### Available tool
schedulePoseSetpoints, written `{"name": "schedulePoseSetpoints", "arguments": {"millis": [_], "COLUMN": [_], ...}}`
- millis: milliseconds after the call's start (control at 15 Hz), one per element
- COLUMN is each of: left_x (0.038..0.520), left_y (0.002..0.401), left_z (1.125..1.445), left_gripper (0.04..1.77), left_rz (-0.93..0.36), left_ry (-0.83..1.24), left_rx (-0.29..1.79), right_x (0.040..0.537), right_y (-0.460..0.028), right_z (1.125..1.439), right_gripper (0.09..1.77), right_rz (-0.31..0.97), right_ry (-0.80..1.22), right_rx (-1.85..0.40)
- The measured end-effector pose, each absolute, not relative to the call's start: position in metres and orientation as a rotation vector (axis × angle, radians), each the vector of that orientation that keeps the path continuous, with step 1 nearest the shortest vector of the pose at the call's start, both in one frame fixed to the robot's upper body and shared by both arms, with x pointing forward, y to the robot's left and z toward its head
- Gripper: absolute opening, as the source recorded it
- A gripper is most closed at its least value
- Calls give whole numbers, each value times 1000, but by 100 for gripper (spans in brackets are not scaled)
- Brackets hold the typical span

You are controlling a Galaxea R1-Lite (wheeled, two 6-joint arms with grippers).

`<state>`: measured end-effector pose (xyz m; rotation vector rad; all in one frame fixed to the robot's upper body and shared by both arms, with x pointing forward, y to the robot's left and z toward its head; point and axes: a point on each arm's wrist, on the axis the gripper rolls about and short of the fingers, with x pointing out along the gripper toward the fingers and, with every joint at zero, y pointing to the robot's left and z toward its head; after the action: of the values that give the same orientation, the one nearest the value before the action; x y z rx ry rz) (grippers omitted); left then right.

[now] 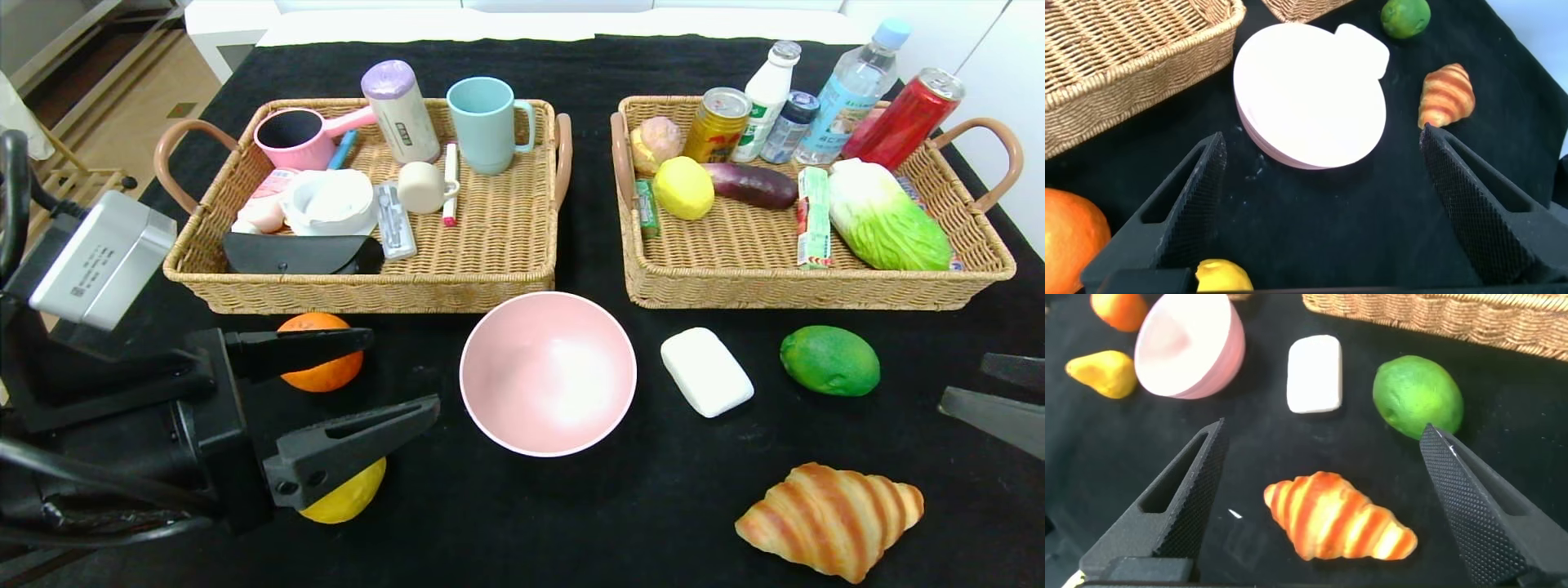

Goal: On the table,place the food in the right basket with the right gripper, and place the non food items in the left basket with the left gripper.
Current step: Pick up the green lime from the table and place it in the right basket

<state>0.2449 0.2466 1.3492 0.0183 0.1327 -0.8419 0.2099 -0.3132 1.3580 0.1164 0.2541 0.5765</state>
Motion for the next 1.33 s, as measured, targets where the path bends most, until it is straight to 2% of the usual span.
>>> {"name": "schedulePoseSetpoints", "arguments": {"millis": [267, 600, 867, 1333], "left_x": [245, 240, 236, 235], "left_y": [248, 250, 252, 252], "left_z": [1351, 1352, 1354, 1353], "left_gripper": [172, 172, 172, 172], "left_rz": [-831, -828, -831, -833], "left_ry": [123, 110, 98, 100], "left_rx": [16, 18, 18, 18], "right_x": [213, 236, 260, 310], "right_y": [-312, -309, -289, -261], "right_z": [1363, 1370, 1377, 1370], "right_gripper": [171, 171, 171, 171], "right_rz": [467, 165, 149, 59], "right_ry": [290, 428, 577, 633], "right_rx": [100, 119, 223, 185]}}
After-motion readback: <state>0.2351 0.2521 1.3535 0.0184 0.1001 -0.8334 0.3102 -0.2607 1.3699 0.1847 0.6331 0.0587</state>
